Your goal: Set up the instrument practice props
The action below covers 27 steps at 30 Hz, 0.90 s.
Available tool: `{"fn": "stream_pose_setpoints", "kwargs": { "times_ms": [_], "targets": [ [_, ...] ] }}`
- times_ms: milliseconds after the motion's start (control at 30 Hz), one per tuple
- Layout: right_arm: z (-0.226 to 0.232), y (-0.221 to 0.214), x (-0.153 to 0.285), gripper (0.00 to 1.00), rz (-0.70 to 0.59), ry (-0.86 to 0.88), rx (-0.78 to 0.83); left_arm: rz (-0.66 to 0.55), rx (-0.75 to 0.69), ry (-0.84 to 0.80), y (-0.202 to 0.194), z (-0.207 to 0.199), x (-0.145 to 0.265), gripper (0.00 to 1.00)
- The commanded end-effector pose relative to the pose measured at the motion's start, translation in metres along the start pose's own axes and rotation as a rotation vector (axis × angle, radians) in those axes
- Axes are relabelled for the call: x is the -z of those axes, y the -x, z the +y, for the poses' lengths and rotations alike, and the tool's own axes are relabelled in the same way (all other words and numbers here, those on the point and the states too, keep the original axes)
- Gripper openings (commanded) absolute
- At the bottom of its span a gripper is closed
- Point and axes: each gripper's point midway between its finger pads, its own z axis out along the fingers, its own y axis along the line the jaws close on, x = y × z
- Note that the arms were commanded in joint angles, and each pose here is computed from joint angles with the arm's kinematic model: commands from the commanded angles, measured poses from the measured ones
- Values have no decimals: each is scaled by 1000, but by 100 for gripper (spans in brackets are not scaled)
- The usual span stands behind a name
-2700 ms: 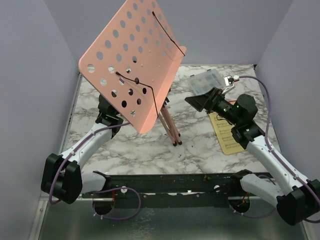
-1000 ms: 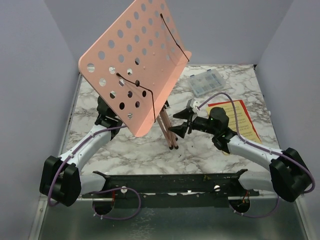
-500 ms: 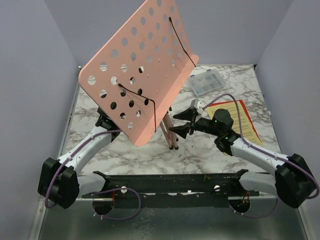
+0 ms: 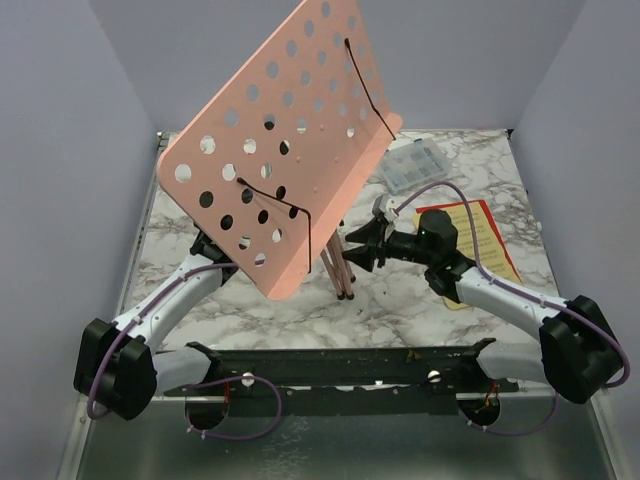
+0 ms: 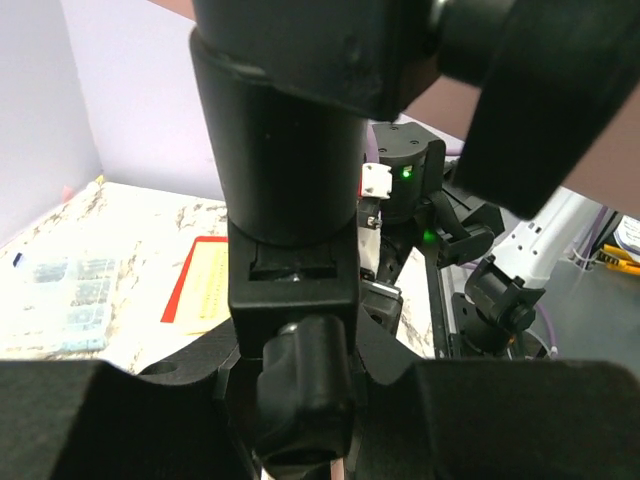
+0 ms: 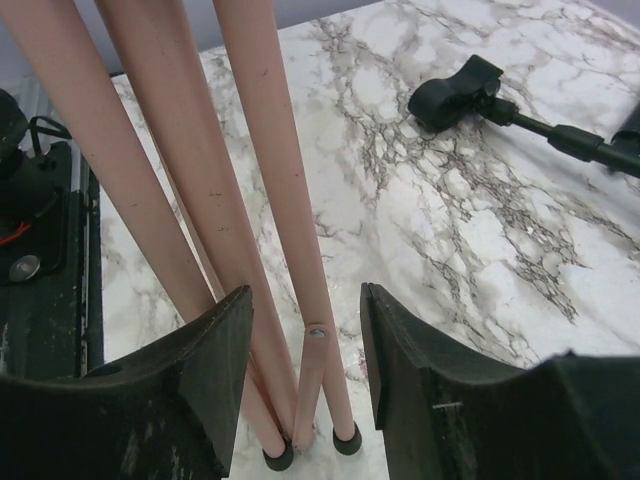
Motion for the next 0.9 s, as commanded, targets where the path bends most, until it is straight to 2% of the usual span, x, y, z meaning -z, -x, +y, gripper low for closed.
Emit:
{"fn": "stream_pose_setpoints", "kwargs": {
  "times_ms": [0, 133, 300, 400, 500, 600, 767, 867],
  "targets": [
    [22, 15, -9, 53, -37, 129, 58, -67, -101, -109, 33, -33, -5, 0],
    [34, 28, -13, 55, -99, 178, 33, -59, -91, -126, 29, -36, -7, 0],
    [26, 44, -31, 54, -195, 46, 68, -43, -98, -195, 28, -53, -8, 0],
    [42, 46, -40, 54, -223, 94, 123, -31, -109, -245, 30, -64, -7, 0],
    [51, 56, -36, 54, -304, 119, 121, -40, -147, -266, 36, -73, -2, 0],
    [40, 65, -37, 46, -332, 63, 125, -57, -175, -246, 40, -73, 0, 0],
    [18, 58, -46, 33, -251, -33, 151, -66, -175, -237, 43, -73, 0, 0],
    [12, 61, -45, 31, -232, -75, 153, -77, -189, -246, 50, -78, 2, 0]
  ]
}}
